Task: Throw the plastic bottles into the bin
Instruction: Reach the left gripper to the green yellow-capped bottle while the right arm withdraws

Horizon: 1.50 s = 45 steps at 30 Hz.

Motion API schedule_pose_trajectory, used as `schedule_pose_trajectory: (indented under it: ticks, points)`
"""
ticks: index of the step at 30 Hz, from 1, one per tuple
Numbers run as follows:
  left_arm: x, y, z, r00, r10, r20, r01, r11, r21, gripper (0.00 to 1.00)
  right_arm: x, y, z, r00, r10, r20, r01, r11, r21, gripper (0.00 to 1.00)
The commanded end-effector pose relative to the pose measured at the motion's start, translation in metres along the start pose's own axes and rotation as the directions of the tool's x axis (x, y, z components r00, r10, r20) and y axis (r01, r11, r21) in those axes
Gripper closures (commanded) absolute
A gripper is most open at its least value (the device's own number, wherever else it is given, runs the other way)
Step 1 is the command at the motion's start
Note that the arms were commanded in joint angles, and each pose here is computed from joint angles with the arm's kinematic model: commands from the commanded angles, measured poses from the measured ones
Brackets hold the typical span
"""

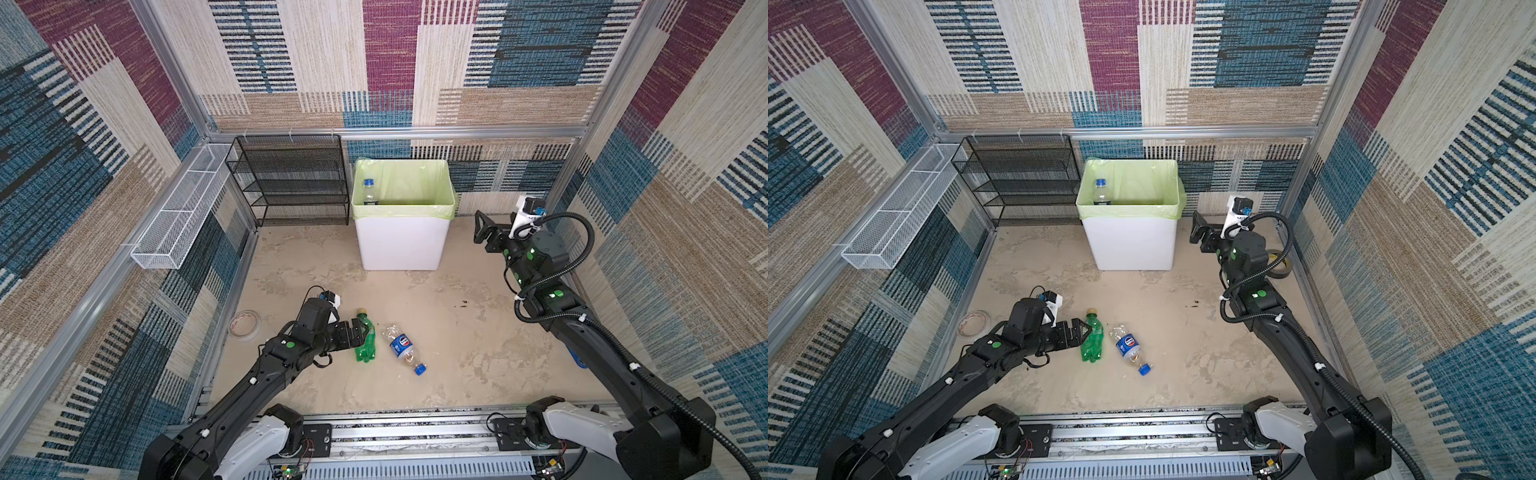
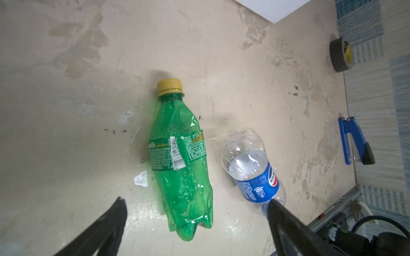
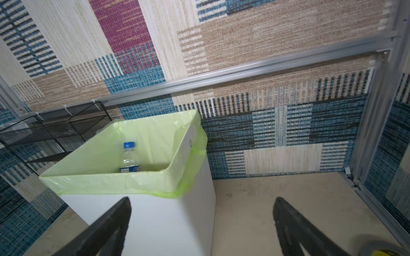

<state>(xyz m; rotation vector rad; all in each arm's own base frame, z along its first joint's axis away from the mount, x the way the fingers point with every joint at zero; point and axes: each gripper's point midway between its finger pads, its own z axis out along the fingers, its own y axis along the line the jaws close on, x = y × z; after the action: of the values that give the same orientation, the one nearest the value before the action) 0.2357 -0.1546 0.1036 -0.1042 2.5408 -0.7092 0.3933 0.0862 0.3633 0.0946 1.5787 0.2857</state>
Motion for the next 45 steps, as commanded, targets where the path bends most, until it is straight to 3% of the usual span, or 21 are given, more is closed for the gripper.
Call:
schedule_pose_trajectory:
  ticks: [1, 13, 28, 36, 45]
  points:
    - [0.001, 0.007, 0.014, 0.999, -0.034, 0.002, 0.034, 0.999, -0.032, 0.01, 0.015, -0.023, -0.008, 0.998, 0.057, -0.006, -0.057, 0.996, 0.068, 0.0]
    - [-0.002, 0.013, 0.058, 0.993, 0.011, -0.116, -0.023, 0.995, -0.102, 0.05, 0.05, -0.048, -0.02, 0.993, 0.103, -0.053, -0.096, 0.989, 0.116, 0.01]
    - [-0.017, 0.033, 0.062, 0.984, 0.105, -0.146, -0.136, 0.966, -0.222, 0.11, 0.059, -0.06, -0.03, 0.992, 0.118, -0.034, -0.112, 0.984, 0.14, 0.0]
    - [-0.009, 0.058, 0.059, 0.98, 0.077, -0.184, -0.128, 0.949, -0.287, 0.13, 0.063, -0.065, -0.036, 0.992, 0.122, -0.029, -0.116, 0.981, 0.152, 0.0]
    - [-0.028, 0.078, 0.062, 0.994, -0.014, -0.109, -0.022, 0.947, -0.319, 0.14, 0.064, -0.068, -0.039, 0.992, 0.127, -0.016, -0.123, 0.979, 0.16, 0.0]
